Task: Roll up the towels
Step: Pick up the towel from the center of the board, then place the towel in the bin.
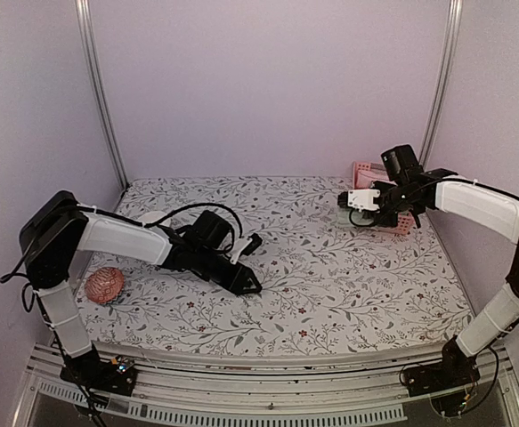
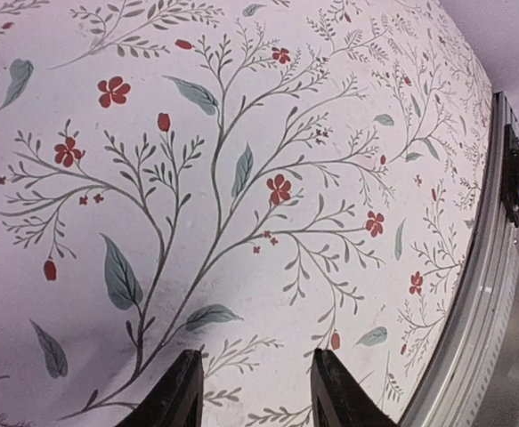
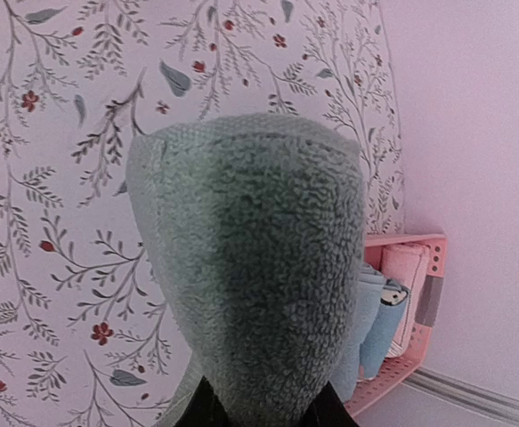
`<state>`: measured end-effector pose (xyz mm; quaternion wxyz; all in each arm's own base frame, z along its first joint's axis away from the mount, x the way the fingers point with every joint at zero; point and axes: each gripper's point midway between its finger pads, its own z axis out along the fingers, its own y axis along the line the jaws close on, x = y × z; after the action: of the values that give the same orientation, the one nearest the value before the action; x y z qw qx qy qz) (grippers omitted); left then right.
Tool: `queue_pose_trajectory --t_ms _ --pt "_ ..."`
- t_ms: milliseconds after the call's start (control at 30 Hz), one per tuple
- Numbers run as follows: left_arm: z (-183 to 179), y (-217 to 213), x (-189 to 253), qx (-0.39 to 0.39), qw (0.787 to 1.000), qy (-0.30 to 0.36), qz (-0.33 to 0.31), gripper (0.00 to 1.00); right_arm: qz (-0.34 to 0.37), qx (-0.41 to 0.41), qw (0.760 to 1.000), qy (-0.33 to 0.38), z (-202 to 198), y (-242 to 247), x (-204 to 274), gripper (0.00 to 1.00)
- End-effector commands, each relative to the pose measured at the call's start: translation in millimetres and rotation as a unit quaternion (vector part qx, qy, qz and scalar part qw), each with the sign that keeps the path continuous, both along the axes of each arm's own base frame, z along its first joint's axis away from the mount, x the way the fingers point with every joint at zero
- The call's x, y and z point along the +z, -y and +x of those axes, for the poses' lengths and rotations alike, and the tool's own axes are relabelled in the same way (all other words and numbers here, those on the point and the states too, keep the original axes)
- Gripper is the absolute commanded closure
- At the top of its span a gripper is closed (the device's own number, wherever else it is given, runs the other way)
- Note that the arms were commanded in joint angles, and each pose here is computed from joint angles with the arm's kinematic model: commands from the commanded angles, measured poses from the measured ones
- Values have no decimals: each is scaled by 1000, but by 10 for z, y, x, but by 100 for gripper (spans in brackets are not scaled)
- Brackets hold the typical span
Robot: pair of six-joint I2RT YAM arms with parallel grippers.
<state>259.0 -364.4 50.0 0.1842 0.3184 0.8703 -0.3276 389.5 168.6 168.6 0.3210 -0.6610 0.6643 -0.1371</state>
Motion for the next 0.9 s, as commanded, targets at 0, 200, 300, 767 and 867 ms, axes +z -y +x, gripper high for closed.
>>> queue_pose_trajectory --t_ms 0,200,300,767,867 --pt "-73 88 211 -8 999 17 -38 56 9 -27 999 17 439 357 176 97" --pt "-166 146 237 -17 999 19 -39 57 8 -79 997 15 927 873 118 97" --pt "-195 162 227 -19 999 19 -37 57 2 -99 995 10 1102 1076 21 97" --pt "-290 235 150 -28 999 13 -32 57 -26 -86 996 -15 1390 1257 -376 97" --pt "-300 241 129 -27 999 11 -32 57 -37 -79 996 -28 1417 1269 -530 97"
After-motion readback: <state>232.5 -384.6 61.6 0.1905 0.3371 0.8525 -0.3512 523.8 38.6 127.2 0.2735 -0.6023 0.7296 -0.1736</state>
